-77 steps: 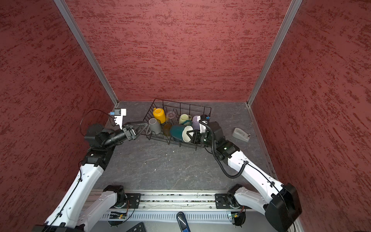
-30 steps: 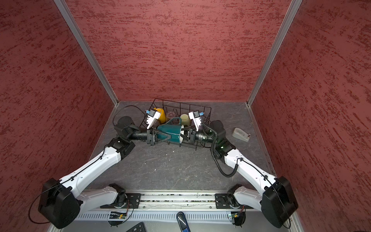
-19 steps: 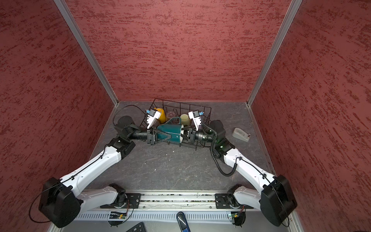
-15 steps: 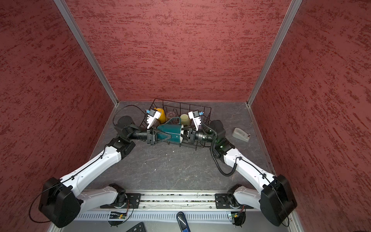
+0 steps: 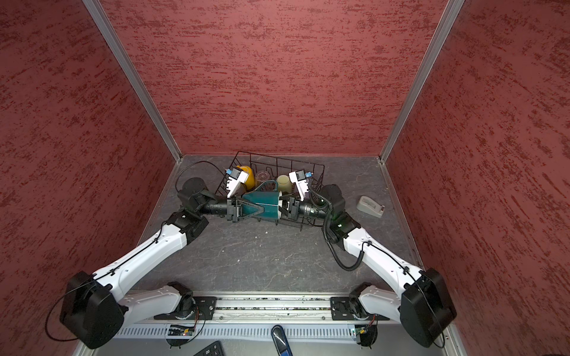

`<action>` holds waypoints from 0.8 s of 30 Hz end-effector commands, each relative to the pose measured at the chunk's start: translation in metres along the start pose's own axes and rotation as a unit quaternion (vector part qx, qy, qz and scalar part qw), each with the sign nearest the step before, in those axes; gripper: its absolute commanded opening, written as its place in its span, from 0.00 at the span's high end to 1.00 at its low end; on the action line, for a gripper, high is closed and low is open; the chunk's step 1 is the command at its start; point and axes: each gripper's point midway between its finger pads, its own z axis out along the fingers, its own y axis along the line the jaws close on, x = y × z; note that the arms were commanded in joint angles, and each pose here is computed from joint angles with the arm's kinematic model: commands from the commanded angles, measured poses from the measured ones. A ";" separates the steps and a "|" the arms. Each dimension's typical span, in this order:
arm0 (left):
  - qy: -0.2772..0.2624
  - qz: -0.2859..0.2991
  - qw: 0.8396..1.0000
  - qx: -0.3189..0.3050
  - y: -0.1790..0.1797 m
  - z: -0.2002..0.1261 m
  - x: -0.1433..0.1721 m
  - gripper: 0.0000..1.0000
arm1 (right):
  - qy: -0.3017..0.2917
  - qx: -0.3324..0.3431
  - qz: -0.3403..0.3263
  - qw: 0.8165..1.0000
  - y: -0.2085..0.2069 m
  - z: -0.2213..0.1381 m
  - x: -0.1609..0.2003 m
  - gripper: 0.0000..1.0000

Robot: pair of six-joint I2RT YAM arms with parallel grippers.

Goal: Load cups into a dish rack
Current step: Place the cup upside down at the dish rack.

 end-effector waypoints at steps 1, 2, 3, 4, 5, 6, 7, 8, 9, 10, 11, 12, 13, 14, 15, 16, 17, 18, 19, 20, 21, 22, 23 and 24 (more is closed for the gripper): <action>-0.026 0.047 0.999 0.005 -0.021 -0.003 -0.022 1.00 | -0.023 0.014 -0.018 0.999 0.005 -0.003 -0.014 0.75; -0.030 0.049 0.998 0.002 -0.021 -0.004 -0.024 1.00 | -0.026 0.018 -0.016 0.999 0.004 -0.003 -0.014 0.73; -0.034 0.048 0.998 -0.004 -0.020 -0.006 -0.027 1.00 | -0.028 0.020 -0.016 0.999 0.004 -0.004 -0.015 0.70; -0.038 0.048 0.998 -0.009 -0.019 -0.007 -0.029 1.00 | -0.030 0.024 -0.015 0.999 0.002 -0.005 -0.016 0.66; -0.040 0.047 0.998 -0.016 -0.018 -0.008 -0.030 1.00 | -0.033 0.029 -0.014 0.999 0.001 -0.007 -0.017 0.64; -0.041 0.046 0.998 -0.028 -0.015 -0.009 -0.031 1.00 | -0.037 0.035 -0.013 0.999 0.000 -0.009 -0.019 0.61; -0.042 0.043 0.997 -0.041 -0.011 -0.010 -0.033 1.00 | -0.039 0.043 -0.011 0.998 -0.003 -0.011 -0.020 0.58; -0.042 0.040 0.997 -0.055 -0.008 -0.011 -0.033 1.00 | -0.043 0.051 -0.010 0.998 -0.005 -0.014 -0.022 0.55; -0.042 0.036 0.996 -0.071 -0.003 -0.012 -0.034 1.00 | -0.049 0.066 -0.007 0.997 -0.009 -0.018 -0.025 0.52; -0.041 0.032 0.995 -0.087 0.002 -0.013 -0.035 1.00 | -0.055 0.082 -0.006 0.995 -0.013 -0.023 -0.027 0.47; -0.040 0.030 0.994 -0.102 0.006 -0.013 -0.036 1.00 | -0.060 0.101 -0.004 0.993 -0.018 -0.028 -0.028 0.43; -0.036 0.025 0.992 -0.118 0.011 -0.014 -0.037 1.00 | -0.069 0.128 -0.005 0.989 -0.023 -0.036 -0.032 0.38; -0.034 0.022 0.991 -0.129 0.015 -0.014 -0.038 1.00 | -0.078 0.151 -0.008 0.985 -0.028 -0.043 -0.035 0.31; -0.031 0.020 0.989 -0.142 0.019 -0.014 -0.039 1.00 | -0.087 0.183 -0.007 0.979 -0.035 -0.053 -0.037 0.25; -0.027 0.015 0.987 -0.155 0.024 -0.014 -0.040 1.00 | -0.099 0.218 -0.007 0.971 -0.042 -0.066 -0.039 0.18; -0.023 0.009 0.986 -0.167 0.028 -0.014 -0.040 1.00 | -0.109 0.246 -0.006 0.963 -0.048 -0.076 -0.042 0.14; -0.015 0.005 0.983 -0.181 0.034 -0.013 -0.040 1.00 | -0.118 0.276 -0.003 0.954 -0.055 -0.088 -0.044 0.09; -0.008 0.003 0.980 -0.200 0.040 -0.013 -0.040 1.00 | -0.127 0.303 -0.001 0.944 -0.062 -0.100 -0.047 0.05; -0.001 0.001 0.977 -0.215 0.044 -0.011 -0.039 1.00 | -0.132 0.322 0.001 0.938 -0.066 -0.109 -0.047 0.03; 0.009 0.001 0.972 -0.234 0.049 -0.009 -0.038 1.00 | -0.138 0.344 0.006 0.929 -0.072 -0.120 -0.048 0.01; 0.020 0.003 0.968 -0.252 0.055 -0.006 -0.036 1.00 | -0.142 0.366 0.011 0.920 -0.078 -0.129 -0.048 0.01; 0.028 0.005 0.964 -0.265 0.059 -0.003 -0.035 1.00 | -0.142 0.381 0.014 0.913 -0.083 -0.136 -0.048 0.01; 0.038 0.008 0.958 -0.283 0.064 0.000 -0.034 1.00 | -0.143 0.399 0.019 0.906 -0.089 -0.143 -0.047 0.01; 0.049 0.010 0.953 -0.299 0.070 0.004 -0.032 1.00 | -0.145 0.411 0.022 0.900 -0.093 -0.149 -0.047 0.01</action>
